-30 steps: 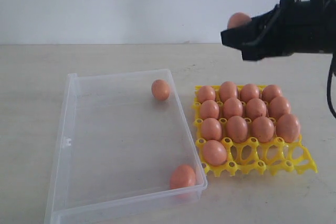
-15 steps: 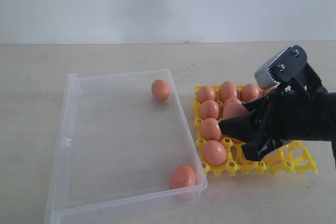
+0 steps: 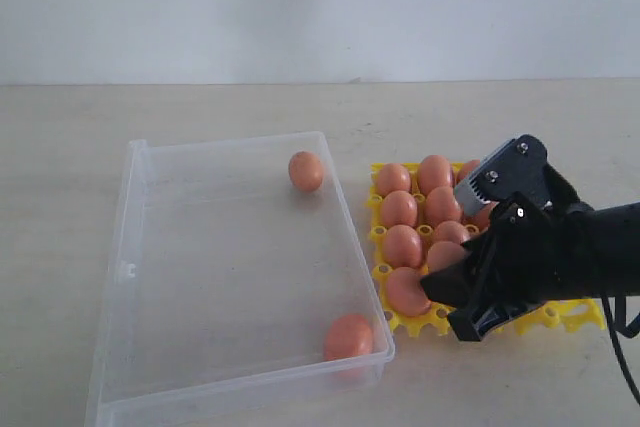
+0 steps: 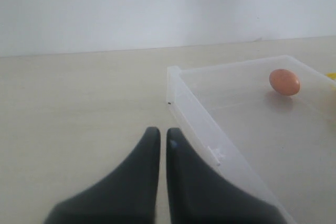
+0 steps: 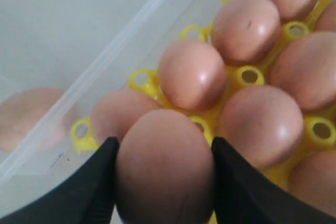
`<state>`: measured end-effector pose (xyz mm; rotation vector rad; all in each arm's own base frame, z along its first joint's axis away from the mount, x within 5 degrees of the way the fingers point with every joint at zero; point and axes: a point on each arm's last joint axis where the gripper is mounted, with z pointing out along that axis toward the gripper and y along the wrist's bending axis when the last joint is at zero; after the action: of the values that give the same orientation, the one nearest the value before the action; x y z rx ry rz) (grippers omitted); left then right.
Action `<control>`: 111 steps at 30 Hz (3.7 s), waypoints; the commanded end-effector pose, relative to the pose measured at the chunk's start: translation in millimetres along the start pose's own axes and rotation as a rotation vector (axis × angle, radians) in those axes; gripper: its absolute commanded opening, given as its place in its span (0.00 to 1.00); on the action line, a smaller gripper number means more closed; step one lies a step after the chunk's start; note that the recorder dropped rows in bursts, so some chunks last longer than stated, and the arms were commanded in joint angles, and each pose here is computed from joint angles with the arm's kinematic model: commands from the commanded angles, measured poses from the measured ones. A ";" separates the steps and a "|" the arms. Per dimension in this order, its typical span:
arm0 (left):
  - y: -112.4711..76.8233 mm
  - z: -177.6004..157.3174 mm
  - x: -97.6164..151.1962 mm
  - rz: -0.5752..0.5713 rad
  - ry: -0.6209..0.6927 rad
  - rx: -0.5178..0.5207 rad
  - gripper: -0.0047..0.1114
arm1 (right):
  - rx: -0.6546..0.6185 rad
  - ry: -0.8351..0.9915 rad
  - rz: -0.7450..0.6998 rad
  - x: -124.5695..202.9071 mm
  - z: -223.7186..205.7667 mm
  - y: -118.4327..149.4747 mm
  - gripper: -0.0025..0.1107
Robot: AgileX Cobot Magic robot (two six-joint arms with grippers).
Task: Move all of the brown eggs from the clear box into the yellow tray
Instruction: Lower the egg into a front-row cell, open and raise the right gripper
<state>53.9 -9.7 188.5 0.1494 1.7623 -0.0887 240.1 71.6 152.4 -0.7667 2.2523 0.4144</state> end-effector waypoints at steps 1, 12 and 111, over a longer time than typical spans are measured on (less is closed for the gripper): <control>-0.2 0.2 0.6 0.003 -0.005 0.003 0.08 | -0.031 0.046 0.023 10.2 11.0 0.1 0.02; -0.2 0.2 0.6 0.003 -0.005 0.003 0.08 | -0.024 0.056 0.025 11.8 12.1 -0.8 0.02; -0.2 0.2 0.6 0.003 -0.005 0.003 0.08 | 0.020 0.233 0.161 -18.4 -9.1 -11.4 0.03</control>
<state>53.9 -9.7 188.5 0.1494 1.7623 -0.0887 257.6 63.9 156.7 -0.6664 2.5748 0.3579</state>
